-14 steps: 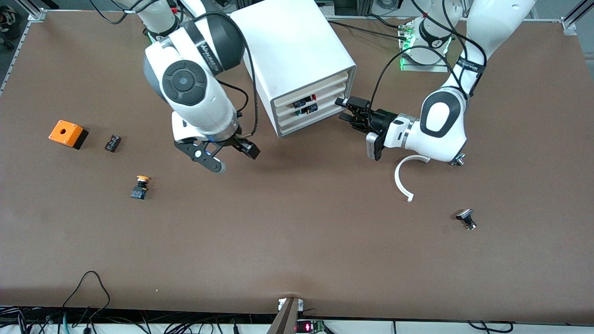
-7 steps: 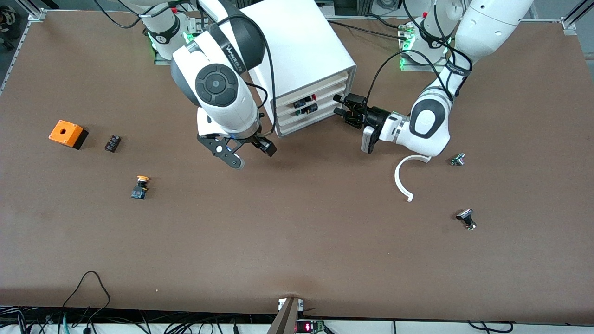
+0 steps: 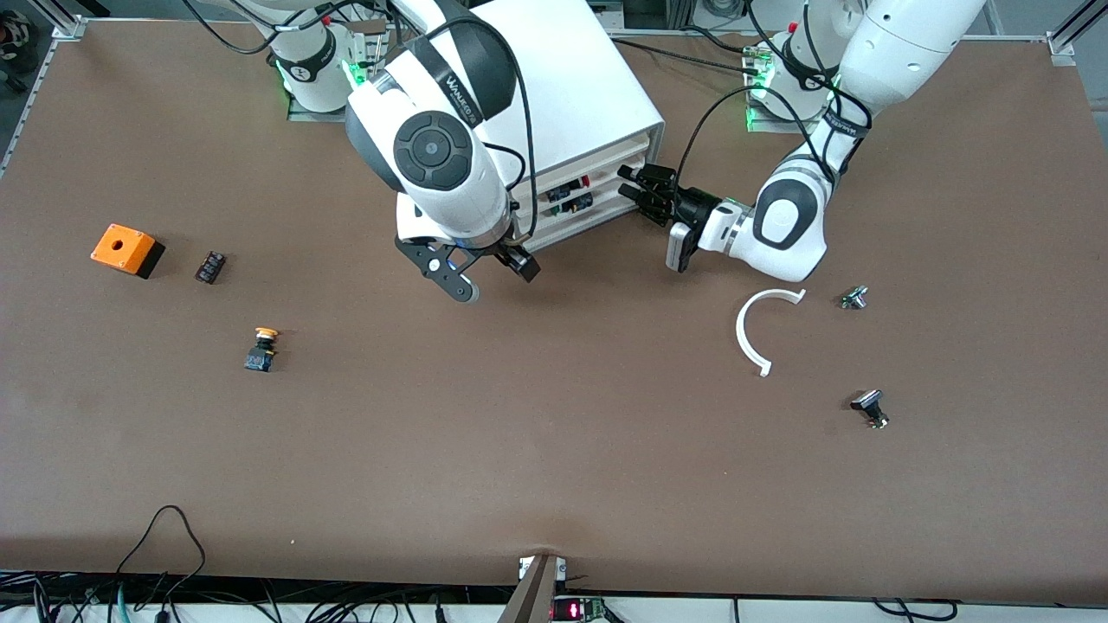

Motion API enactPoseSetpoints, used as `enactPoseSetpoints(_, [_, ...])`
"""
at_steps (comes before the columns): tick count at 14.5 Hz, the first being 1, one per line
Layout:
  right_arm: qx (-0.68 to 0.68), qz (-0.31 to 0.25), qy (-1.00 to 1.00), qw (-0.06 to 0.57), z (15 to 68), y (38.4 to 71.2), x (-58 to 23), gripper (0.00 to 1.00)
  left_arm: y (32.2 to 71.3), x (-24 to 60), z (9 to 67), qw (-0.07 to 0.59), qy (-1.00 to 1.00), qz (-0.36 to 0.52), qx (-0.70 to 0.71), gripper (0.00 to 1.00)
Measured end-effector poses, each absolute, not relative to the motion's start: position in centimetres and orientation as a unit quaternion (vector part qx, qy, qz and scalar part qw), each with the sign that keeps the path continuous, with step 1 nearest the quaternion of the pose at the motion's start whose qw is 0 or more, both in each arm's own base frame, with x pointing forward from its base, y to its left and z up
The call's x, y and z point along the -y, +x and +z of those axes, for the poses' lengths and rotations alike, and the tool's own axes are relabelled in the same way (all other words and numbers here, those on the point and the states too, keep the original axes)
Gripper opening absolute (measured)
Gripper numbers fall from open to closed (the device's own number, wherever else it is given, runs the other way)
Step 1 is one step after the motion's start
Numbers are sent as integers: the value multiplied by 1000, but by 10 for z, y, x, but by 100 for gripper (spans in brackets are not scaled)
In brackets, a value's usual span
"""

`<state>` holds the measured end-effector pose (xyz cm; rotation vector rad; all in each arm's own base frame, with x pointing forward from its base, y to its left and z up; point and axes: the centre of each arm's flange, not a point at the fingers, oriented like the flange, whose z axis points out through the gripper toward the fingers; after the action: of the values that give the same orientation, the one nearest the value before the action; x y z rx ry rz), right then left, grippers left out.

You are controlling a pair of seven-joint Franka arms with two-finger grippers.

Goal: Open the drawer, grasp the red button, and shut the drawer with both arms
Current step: 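Pull the drawer open with the left gripper while the right gripper reaches in, then grasp the red button with the right gripper while the left gripper releases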

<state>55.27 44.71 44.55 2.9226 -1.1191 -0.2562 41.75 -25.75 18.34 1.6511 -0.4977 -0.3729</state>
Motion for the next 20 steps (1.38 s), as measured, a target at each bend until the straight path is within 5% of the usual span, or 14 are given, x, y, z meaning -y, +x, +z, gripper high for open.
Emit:
enactPoseSetpoints(3, [361, -84, 929, -10, 446, 547, -458, 100, 410, 264, 178, 633, 722, -173, 219, 43])
enactPoseSetpoints(6, [367, -84, 926, -20, 445, 547, -464, 100, 407, 263, 171, 635, 721, -176, 217, 15])
enactPoseSetpoints(12, [387, -66, 918, -59, 461, 562, -468, 100, 420, 258, 175, 632, 726, -169, 210, 14])
enactPoseSetpoints(20, [450, -46, 885, -114, 462, 576, -479, 100, 511, 215, 200, 580, 775, -157, 196, 14])
